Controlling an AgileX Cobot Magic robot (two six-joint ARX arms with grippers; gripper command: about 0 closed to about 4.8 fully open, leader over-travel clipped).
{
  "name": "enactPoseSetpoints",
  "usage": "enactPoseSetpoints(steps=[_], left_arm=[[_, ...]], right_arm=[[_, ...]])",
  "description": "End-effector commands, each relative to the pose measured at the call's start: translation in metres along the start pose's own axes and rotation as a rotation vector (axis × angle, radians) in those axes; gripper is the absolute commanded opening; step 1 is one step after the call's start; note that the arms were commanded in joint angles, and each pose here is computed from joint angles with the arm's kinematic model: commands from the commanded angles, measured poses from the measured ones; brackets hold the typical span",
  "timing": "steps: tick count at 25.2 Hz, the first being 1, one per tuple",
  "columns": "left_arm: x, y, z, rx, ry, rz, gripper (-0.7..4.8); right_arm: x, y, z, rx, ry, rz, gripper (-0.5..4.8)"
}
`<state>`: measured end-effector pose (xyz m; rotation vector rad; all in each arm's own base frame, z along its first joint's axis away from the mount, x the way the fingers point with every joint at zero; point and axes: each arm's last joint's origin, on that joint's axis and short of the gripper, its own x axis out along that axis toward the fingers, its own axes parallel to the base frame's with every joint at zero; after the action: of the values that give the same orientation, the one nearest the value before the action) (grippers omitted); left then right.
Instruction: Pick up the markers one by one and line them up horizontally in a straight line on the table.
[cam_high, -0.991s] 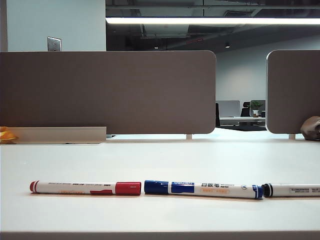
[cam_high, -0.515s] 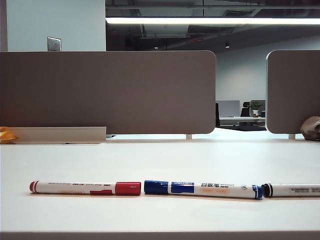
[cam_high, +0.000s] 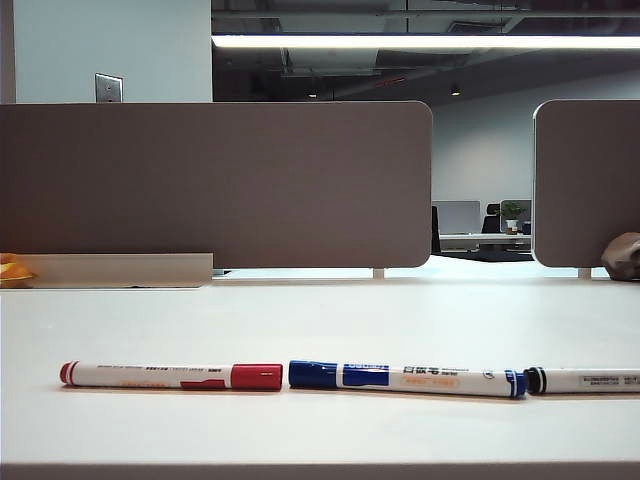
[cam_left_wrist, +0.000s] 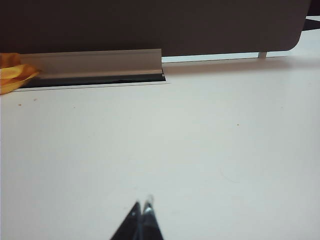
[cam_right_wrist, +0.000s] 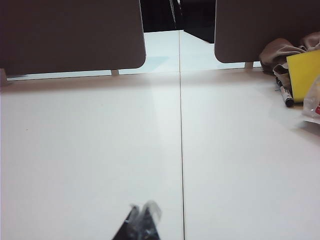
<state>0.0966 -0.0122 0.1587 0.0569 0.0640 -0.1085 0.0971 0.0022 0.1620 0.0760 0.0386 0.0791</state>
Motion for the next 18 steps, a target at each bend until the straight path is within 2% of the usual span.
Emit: enactPoseSetpoints(steps=[1,18], left_arm=[[-0.0001,0.0001,0.0012,0.000,-0.010,-0.002,-0.05],[-0.0001,0.0001,0.0013,0.000,-0.010,-0.002,-0.05]], right_arm=[[0.0006,0.0017,-0.0010,0.003,-0.007,0.019,0.00],[0.0007,0.0024,-0.0010,0.002,-0.006,0.025,0.00]])
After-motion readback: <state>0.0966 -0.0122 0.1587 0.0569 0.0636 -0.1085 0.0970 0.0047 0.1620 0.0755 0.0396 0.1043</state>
